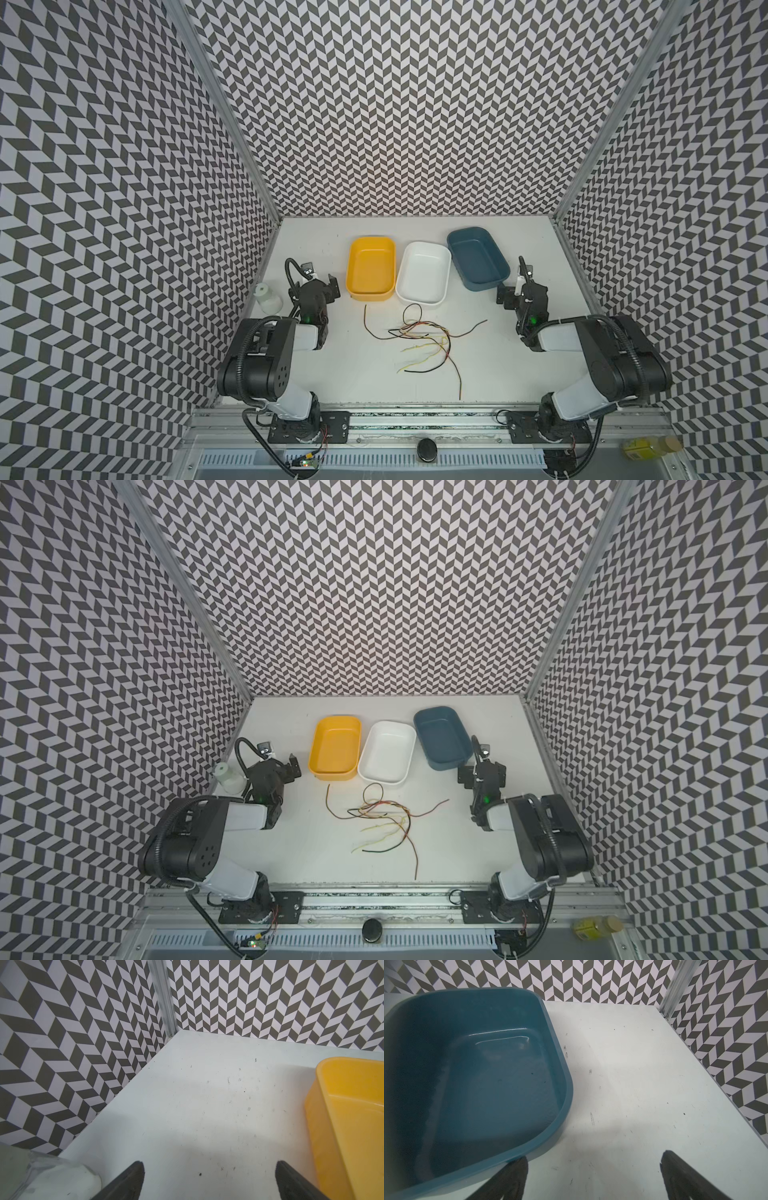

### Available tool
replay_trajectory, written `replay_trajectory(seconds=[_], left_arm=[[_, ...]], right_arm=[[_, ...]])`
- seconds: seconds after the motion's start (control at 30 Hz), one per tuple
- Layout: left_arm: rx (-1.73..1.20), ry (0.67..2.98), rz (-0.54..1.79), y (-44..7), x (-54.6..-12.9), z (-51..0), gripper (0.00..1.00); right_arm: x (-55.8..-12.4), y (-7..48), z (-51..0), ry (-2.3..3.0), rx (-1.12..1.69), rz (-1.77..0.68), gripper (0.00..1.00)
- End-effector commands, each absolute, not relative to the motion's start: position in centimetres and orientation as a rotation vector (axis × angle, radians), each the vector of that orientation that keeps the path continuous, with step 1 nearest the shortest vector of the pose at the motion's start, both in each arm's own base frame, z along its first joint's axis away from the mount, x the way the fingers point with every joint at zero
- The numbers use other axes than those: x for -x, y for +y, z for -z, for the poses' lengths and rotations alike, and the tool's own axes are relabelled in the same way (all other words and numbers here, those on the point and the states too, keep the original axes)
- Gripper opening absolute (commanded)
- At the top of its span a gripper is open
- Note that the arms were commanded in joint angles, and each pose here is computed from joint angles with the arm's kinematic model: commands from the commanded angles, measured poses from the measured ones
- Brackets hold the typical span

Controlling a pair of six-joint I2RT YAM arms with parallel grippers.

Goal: Untangle the cables

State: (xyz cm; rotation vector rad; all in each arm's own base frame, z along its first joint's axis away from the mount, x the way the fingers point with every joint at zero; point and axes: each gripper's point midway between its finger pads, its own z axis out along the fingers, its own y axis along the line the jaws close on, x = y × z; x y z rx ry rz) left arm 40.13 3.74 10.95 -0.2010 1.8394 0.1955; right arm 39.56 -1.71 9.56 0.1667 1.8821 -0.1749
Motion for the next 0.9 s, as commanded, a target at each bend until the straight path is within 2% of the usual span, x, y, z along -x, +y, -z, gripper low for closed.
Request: replay_trajectory(seconds=[0.0, 0.8, 0.87], left_arm=[[0.21, 1.813, -0.215, 3.7, -40.1, -11.4, 1.0], [0.208, 1.812, -0.214, 3.7, -40.1, -11.4, 1.0], [0.118, 1.811, -0.158, 2.3, -40.1, -11.4, 1.0]], right_arm=[[-40.4, -1.5, -11.3, 1.812, -0.166, 0.175, 0.99], [-40.4, -1.5, -11.3, 1.813, -0.165, 0.174, 0.99], [-40.4, -1.5, -11.3, 1.812, -0.165, 0.175, 0.99]])
